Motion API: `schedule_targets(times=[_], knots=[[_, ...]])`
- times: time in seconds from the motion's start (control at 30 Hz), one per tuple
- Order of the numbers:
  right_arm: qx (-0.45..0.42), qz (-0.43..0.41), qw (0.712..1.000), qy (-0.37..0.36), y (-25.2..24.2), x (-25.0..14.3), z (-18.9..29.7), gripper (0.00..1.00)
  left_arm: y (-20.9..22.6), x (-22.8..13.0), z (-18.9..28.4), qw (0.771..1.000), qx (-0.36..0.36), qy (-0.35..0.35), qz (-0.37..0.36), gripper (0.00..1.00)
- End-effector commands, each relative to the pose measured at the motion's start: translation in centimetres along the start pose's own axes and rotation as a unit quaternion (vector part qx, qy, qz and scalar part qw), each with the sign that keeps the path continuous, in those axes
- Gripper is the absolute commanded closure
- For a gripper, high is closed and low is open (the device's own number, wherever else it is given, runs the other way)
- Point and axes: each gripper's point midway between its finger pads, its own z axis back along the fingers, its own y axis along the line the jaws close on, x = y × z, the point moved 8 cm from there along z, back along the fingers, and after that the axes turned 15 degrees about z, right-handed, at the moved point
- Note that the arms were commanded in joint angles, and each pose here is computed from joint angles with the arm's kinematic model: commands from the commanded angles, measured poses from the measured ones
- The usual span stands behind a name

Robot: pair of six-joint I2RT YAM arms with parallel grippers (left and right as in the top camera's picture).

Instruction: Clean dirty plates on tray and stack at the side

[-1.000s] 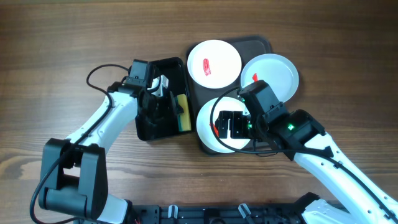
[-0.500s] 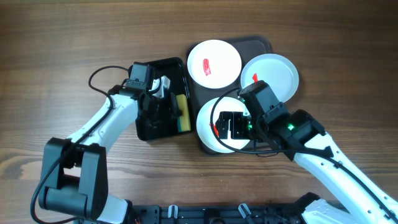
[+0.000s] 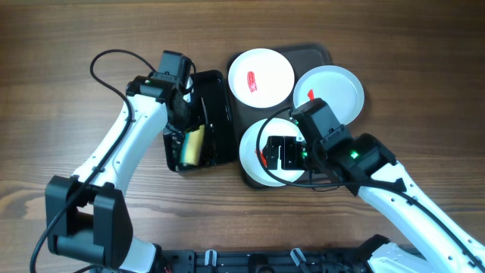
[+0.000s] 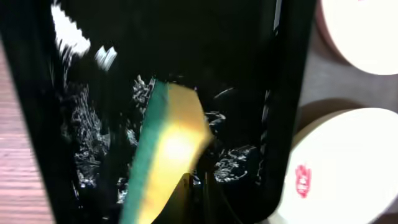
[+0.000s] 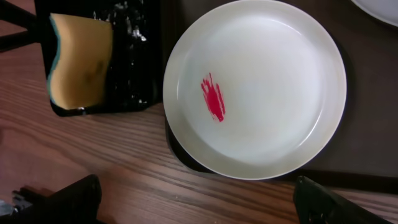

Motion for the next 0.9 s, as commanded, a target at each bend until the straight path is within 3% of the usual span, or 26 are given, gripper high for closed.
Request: schedule_targets(times=[0.0, 0.2, 0.4, 0.5, 0.57, 0.63, 0.77, 0.87], knots=[[0.005, -0.003, 1.000, 0.000, 0.2, 0.4, 0.0, 0.00, -0.2, 0.0, 0.1, 0.997, 0.055, -0.048, -0.019, 0.96], [0.005, -0.003, 1.000, 0.000, 0.2, 0.4, 0.0, 0.00, -2.0, -1.5, -0.4, 0.996, 0.057, -0.054, -0.038, 0.96], [0.011, -0.004, 1.000, 0.012, 0.3, 0.0, 0.0, 0.00, 0.8, -0.3, 0.3, 0.991, 0.097, -0.064, 0.068, 0.96], [0.011, -0.004, 1.000, 0.011, 0.3, 0.0, 0.0, 0.00, 2.2, 0.7, 0.4, 0.991, 0.070, -0.030, 0.110, 0.95], [0.012, -0.004, 1.000, 0.008, 0.3, 0.1, 0.0, 0.00, 2.6, 1.0, 0.5, 0.991, 0.046, -0.005, 0.125, 0.80], [0.013, -0.004, 1.000, 0.007, 0.3, 0.2, 0.0, 0.00, 3.1, 1.1, 0.6, 0.990, 0.043, 0.007, 0.137, 0.73], [0.013, -0.004, 1.000, 0.006, 0.3, 0.2, 0.0, 0.00, 3.8, 0.9, 0.1, 0.993, 0.024, 0.033, 0.111, 0.69], [0.013, -0.004, 1.000, 0.006, 0.3, 0.2, 0.0, 0.00, 4.1, 0.2, -1.1, 0.995, -0.005, 0.062, 0.084, 0.61]])
